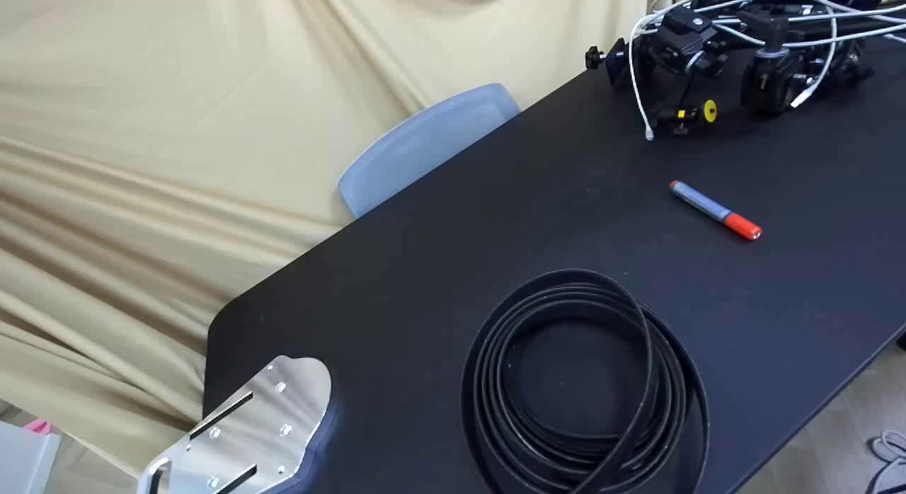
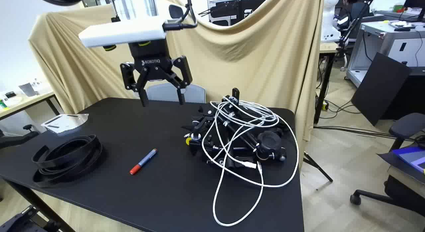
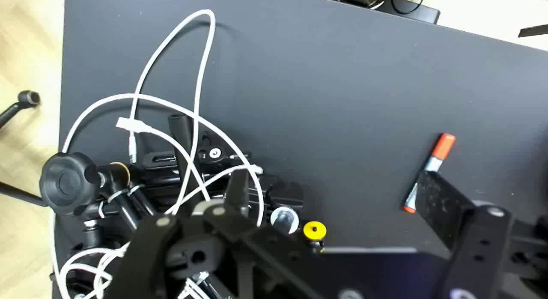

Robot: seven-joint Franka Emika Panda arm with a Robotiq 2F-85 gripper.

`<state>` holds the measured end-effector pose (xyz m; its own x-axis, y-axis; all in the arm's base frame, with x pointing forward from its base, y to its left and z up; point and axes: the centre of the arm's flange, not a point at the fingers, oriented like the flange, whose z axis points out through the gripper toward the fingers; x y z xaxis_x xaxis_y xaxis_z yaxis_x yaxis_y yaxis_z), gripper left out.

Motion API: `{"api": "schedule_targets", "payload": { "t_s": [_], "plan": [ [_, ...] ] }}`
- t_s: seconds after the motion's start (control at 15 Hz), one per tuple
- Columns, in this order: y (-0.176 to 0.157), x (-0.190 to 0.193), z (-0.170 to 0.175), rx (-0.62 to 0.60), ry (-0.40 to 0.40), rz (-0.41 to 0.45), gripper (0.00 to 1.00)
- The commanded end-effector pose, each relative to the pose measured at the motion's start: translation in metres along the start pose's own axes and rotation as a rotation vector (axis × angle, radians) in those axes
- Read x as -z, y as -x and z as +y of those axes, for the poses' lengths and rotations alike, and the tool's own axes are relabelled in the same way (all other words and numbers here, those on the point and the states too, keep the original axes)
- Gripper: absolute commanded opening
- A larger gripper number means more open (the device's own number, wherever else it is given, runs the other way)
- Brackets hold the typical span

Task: Move the pen backward

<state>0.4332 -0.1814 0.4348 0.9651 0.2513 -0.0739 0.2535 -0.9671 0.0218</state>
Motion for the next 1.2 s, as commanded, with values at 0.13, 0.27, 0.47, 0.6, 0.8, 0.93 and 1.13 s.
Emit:
{"api": "schedule_targets", "payload": {
  "t_s": [0.13,0.27,0.47,0.6,0.8,0.93,1.13],
  "plan": [
    [0.0,0.0,0.0,0.0,0.002,0.002,1.0],
    [0.0,0.0,0.0,0.0,0.002,0.003,1.0],
    [0.0,0.0,0.0,0.0,0.002,0.003,1.0],
    [0.0,0.0,0.0,0.0,0.002,0.003,1.0],
    [0.0,0.0,0.0,0.0,0.002,0.003,1.0],
    [-0.014,-0.009,-0.01,-0.001,0.02,0.003,1.0],
    [-0.042,-0.027,-0.034,0.005,0.019,0.026,1.0]
  ]
}}
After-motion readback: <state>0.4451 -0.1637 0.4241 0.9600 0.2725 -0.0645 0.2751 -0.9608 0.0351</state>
